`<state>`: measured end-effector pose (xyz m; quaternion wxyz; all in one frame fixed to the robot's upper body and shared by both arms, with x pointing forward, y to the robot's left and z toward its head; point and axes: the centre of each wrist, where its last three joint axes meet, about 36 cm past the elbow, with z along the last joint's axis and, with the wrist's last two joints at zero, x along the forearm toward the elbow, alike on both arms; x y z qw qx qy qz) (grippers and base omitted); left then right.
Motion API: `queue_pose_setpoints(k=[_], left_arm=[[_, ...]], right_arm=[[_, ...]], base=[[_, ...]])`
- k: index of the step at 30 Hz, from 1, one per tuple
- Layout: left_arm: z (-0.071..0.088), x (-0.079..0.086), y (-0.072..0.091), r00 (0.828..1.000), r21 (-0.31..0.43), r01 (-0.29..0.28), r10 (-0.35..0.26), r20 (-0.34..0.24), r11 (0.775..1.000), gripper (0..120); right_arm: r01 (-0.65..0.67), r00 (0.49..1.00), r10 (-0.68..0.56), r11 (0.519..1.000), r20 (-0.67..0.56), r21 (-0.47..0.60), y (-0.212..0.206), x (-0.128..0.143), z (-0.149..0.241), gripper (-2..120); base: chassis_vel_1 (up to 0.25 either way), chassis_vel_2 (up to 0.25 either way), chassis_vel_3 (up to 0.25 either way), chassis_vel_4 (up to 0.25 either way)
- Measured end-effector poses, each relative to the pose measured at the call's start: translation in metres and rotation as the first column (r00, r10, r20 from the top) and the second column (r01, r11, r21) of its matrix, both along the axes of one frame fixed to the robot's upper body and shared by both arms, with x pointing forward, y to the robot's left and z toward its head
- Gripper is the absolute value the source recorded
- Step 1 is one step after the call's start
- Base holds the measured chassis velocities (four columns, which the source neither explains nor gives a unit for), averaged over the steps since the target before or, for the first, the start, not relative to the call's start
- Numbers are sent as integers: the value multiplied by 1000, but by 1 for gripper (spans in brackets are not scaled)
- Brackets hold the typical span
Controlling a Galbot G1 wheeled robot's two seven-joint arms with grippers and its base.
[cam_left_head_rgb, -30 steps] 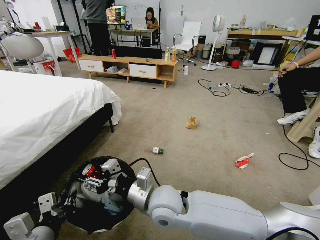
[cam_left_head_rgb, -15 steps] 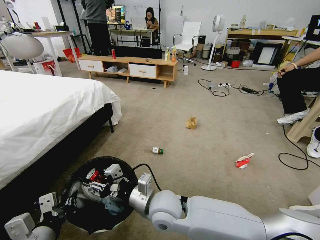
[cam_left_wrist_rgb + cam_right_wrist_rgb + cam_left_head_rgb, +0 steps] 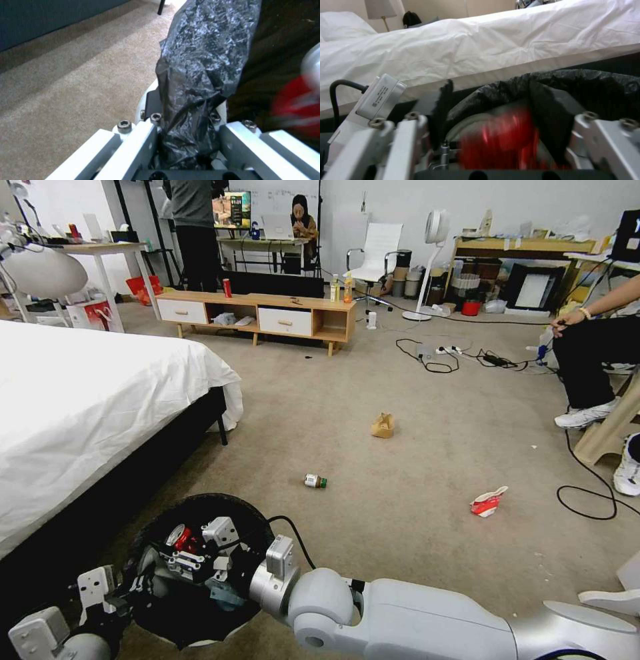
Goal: Pick up the trash bin and place the garbage on the floor into it.
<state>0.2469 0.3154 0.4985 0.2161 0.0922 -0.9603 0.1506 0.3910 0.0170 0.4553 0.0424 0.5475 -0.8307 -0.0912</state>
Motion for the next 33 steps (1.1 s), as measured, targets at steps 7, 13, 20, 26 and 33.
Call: queue_pose_setpoints(k=[7,13,20,26,33], left_arm=[[0,0,0,1000,1,-1,1,-1,1000,7],[0,0,0,1000,1,-1,1,-2,1000,7],[0,-1,1,1000,2,-2,2,-4,1000,7],[0,-2,2,1000,5,-5,5,-4,1000,7],[0,-2,4,1000,8,-9,9,-4,1000,7]], right_arm=[[10,1000,-10,1000,2,-2,-4,3,-1,87],[16,1000,-16,1000,3,-1,-8,3,-1,100],[28,1000,-28,1000,6,5,-13,5,1,100],[71,996,-73,996,40,53,-27,16,21,99],[228,957,-259,950,130,215,-80,51,84,100]], base=[[0,0,0,0],[0,0,0,0],[0,0,0,0],[0,0,0,0],[0,0,0,0]])
